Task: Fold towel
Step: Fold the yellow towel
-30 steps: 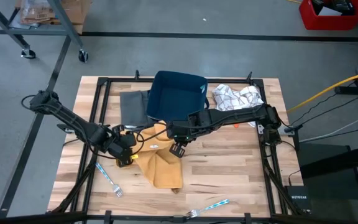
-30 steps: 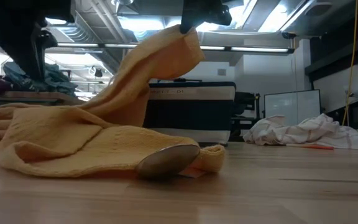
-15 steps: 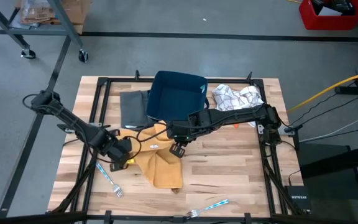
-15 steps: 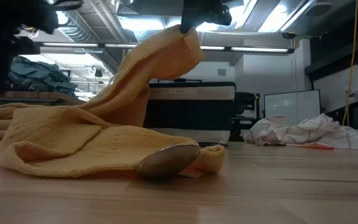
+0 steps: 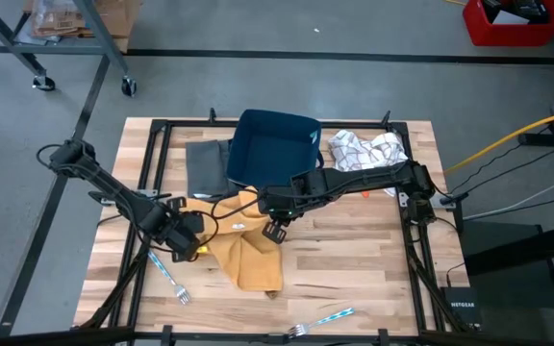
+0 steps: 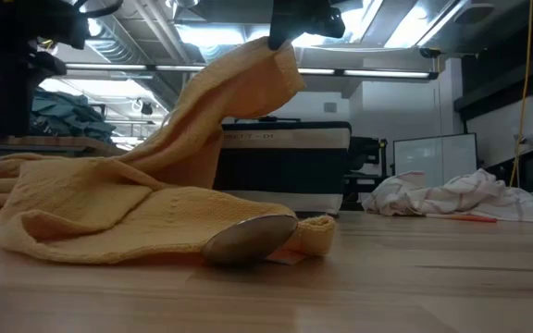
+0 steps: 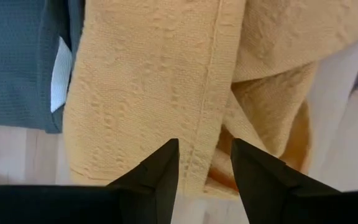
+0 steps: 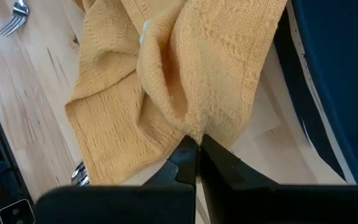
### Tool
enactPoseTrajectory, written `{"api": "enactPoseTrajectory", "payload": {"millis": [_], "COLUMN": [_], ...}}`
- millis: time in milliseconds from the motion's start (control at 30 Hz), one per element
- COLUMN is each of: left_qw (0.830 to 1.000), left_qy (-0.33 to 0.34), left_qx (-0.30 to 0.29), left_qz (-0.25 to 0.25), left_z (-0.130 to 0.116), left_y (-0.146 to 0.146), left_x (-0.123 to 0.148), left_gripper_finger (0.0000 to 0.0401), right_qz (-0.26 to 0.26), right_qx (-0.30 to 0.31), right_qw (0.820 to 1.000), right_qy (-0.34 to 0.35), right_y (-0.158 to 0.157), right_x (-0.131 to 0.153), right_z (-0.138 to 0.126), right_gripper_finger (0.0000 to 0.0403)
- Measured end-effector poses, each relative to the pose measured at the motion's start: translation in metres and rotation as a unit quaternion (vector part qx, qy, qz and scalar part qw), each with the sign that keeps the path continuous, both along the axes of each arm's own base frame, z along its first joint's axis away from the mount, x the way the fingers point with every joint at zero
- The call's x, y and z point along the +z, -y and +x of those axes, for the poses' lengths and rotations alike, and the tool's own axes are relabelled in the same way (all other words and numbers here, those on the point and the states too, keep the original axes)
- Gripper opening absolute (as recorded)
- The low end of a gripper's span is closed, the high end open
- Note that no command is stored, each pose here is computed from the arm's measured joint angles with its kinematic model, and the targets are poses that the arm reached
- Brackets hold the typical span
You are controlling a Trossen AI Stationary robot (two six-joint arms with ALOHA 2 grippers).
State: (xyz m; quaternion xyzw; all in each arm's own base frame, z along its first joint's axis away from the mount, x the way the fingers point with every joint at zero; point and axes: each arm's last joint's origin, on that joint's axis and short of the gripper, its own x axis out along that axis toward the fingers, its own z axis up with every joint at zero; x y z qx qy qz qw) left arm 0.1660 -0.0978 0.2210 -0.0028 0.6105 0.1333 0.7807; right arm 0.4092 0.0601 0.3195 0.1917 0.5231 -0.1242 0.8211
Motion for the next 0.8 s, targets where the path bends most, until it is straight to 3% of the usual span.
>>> {"api": "enactPoseTrajectory", "payload": {"millis": [800], "left_qw": [0.995], "left_qy": [-0.065], "left_qx": [-0.021], "left_qz": [0.067], "left_z": [0.017], "left_y": [0.009], "left_x": [-0.032], "left_gripper_finger": [0.0139], "right_qz": [0.0], "right_qx": [0.0], "right_qw": [1.0], "right_qy": [0.0], "right_y": [0.0], "right_x": [0.0], "right_z": [0.0], "right_gripper_finger": [0.0012]}}
